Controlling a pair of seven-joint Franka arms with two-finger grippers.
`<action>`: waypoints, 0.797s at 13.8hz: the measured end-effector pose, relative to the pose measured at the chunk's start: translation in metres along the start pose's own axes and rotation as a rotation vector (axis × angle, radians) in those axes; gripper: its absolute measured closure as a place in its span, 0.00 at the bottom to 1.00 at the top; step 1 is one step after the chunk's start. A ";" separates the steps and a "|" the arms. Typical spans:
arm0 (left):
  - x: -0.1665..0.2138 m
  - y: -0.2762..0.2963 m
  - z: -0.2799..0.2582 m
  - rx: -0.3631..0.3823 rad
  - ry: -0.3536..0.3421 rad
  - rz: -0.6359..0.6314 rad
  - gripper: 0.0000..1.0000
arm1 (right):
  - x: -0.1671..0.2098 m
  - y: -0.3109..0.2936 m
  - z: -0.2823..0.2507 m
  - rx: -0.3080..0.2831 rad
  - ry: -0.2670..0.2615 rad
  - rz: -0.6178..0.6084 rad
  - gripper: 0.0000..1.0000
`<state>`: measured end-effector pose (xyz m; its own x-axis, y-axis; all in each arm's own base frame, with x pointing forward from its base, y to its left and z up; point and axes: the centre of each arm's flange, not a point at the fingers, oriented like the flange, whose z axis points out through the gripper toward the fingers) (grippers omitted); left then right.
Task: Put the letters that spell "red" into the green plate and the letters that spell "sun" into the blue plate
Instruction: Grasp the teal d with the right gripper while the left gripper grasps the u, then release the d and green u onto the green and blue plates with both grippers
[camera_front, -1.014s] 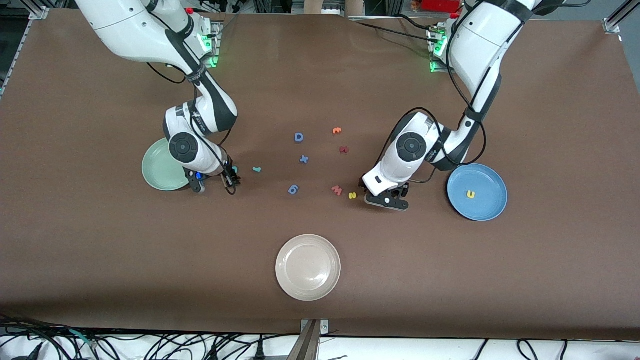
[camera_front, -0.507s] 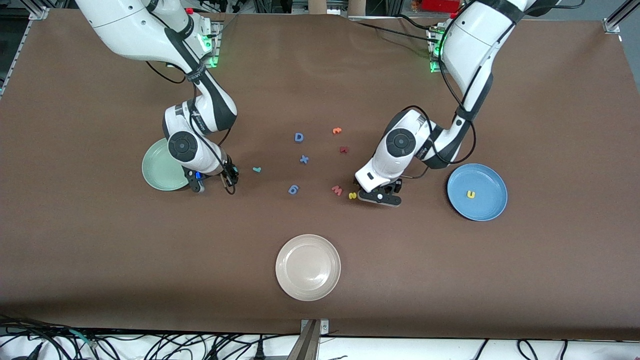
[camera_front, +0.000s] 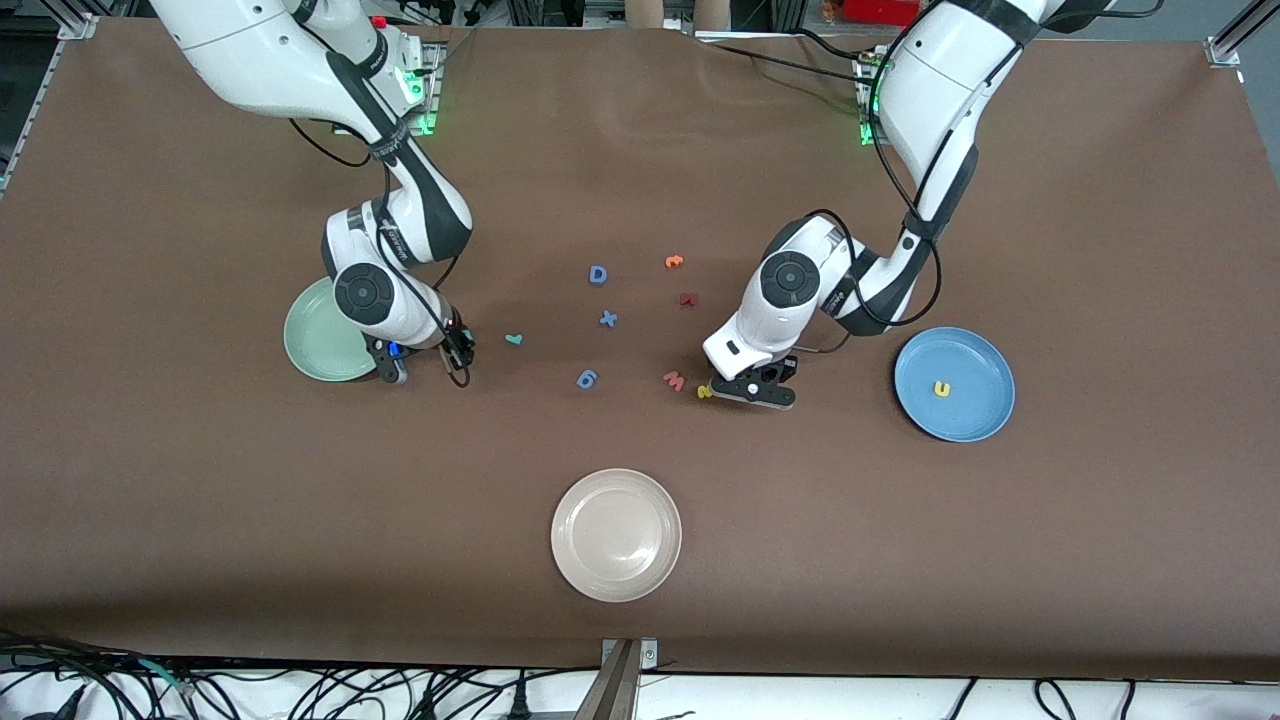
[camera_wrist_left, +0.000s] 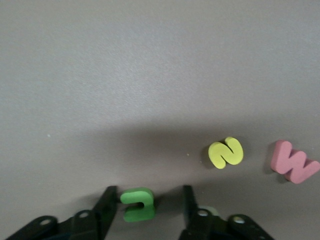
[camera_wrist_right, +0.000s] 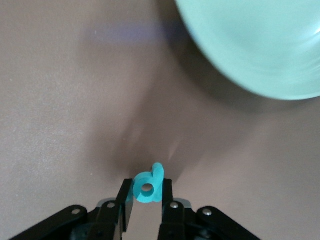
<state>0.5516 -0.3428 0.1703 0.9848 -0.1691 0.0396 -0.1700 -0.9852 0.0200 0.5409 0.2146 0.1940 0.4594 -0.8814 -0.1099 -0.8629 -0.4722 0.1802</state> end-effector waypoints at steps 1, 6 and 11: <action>0.001 0.000 -0.001 0.000 0.003 -0.005 0.54 | 0.006 0.002 -0.012 -0.023 0.003 -0.013 0.73; 0.002 -0.001 -0.003 0.002 0.005 -0.019 0.74 | 0.051 0.027 -0.058 -0.114 0.005 -0.093 0.73; 0.015 -0.032 -0.010 0.033 -0.027 -0.044 0.74 | 0.086 0.057 -0.046 -0.171 -0.014 -0.140 0.73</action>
<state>0.5719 -0.3131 0.1800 0.9920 -0.1258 0.0122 -0.1257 -0.9920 -0.0122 0.5406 0.1114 0.2398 0.5687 -0.8071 -0.1586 -0.7418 -0.5865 0.3253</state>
